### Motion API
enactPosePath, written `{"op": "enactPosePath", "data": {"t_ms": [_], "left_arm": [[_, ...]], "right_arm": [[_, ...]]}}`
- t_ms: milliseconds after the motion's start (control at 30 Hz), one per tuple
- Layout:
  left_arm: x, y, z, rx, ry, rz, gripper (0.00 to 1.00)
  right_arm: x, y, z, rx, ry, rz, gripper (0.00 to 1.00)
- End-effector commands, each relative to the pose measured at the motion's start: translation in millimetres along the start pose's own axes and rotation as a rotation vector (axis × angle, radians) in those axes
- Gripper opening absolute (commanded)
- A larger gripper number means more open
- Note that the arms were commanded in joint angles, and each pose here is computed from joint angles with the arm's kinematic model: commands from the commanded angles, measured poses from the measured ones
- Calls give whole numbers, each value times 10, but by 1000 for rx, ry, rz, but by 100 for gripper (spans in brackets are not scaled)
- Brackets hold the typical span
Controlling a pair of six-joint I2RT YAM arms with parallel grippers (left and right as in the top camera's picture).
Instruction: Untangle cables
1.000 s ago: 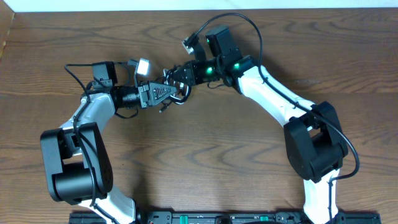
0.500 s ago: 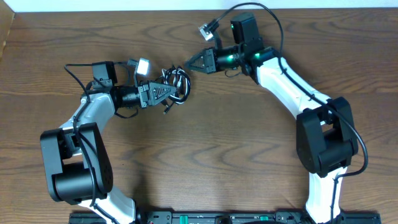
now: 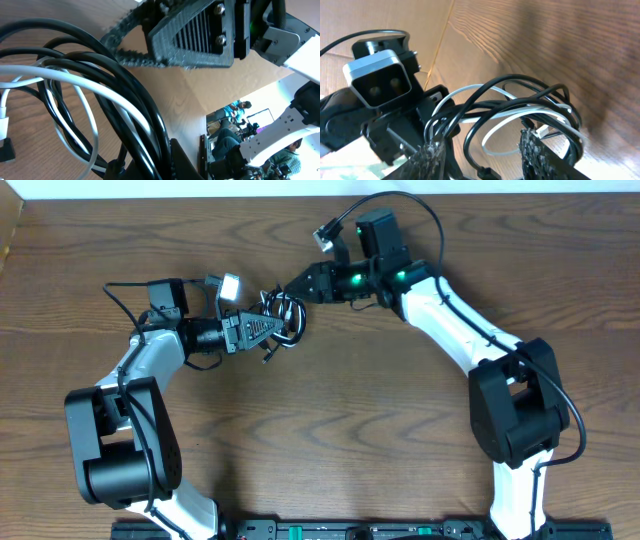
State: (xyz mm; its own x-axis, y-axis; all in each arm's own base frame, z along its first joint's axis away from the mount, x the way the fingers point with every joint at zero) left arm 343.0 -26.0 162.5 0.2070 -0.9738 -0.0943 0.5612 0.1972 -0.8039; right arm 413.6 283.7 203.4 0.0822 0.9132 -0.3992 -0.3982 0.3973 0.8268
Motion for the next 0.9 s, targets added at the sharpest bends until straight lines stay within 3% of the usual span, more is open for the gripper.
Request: {"op": "enactPosePath", "data": {"t_ms": [0,133,267,467,600,867], "left_arm": [[-18,-101,52,49,-10,-27,7],[-18,-101,52,50,-10,-27,7],[-18,-101,52,49,-10,-27,7],[-18,-101,52,50,-10,-27,8],[-18,-101,52,49,-10,-27,8],[-18,-101,52,49,-10,-27,7]], "right_arm": [[124,56,-36,52,-30,-71,45],[205,74,-69,58,-48,-121,43],[254,69,-102,97,-62,-169,28],[248,26,-136,132,-55,-206,16],[213,-45,-154,160,-53,-248,1],[-10,-228,-45,189,-83,-276,1]]}}
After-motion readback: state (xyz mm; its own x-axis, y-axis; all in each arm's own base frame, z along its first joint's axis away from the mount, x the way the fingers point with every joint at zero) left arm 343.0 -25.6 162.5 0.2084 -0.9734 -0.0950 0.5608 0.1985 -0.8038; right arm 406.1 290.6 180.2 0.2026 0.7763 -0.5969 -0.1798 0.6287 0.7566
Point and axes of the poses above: each gripper's point midway between its finger pads, its own x axis out along the fingers, its own y axis along the line the jaws close on, z = x × y, the point moved 9 cm from there along -x, back along the fingers
